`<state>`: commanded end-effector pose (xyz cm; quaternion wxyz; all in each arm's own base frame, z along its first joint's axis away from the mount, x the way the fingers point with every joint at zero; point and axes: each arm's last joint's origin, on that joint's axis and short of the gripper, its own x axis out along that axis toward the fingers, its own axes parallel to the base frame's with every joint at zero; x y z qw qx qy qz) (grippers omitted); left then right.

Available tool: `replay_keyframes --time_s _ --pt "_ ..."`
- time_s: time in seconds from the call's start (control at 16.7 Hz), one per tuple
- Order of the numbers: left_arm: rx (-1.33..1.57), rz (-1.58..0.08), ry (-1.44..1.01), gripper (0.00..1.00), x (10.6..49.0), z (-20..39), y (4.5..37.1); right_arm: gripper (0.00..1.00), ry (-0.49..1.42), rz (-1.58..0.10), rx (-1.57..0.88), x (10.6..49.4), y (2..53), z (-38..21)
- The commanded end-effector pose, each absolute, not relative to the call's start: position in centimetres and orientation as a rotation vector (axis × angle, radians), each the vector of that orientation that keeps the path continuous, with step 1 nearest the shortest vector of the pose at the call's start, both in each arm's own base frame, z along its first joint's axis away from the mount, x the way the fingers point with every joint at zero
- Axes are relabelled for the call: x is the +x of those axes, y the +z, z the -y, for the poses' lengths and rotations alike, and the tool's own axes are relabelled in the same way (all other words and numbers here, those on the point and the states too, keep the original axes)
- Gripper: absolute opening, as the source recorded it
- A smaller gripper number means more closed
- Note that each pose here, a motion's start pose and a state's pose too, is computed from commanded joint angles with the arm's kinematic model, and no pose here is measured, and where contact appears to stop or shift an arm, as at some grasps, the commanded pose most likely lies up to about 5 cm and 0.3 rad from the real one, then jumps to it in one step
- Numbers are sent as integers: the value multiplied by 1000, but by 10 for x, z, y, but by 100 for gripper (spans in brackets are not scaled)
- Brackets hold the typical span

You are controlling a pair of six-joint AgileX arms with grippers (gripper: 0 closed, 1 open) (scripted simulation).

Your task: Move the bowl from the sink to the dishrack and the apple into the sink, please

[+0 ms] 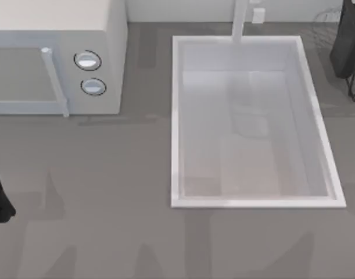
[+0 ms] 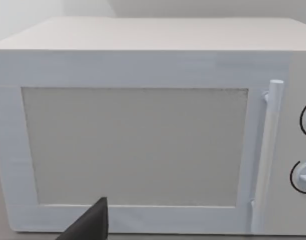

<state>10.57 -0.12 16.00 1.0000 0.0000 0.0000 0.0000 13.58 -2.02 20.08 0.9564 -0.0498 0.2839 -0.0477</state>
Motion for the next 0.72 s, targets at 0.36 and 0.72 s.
replay_keyframes --time_s 0.36,0.72 --pt "0 0 0 100 106 1 160 100 -108 -1052 -103 183 217 50" --pt "0 0 0 100 106 1 160 100 -52 -1418 -42 227 210 86"
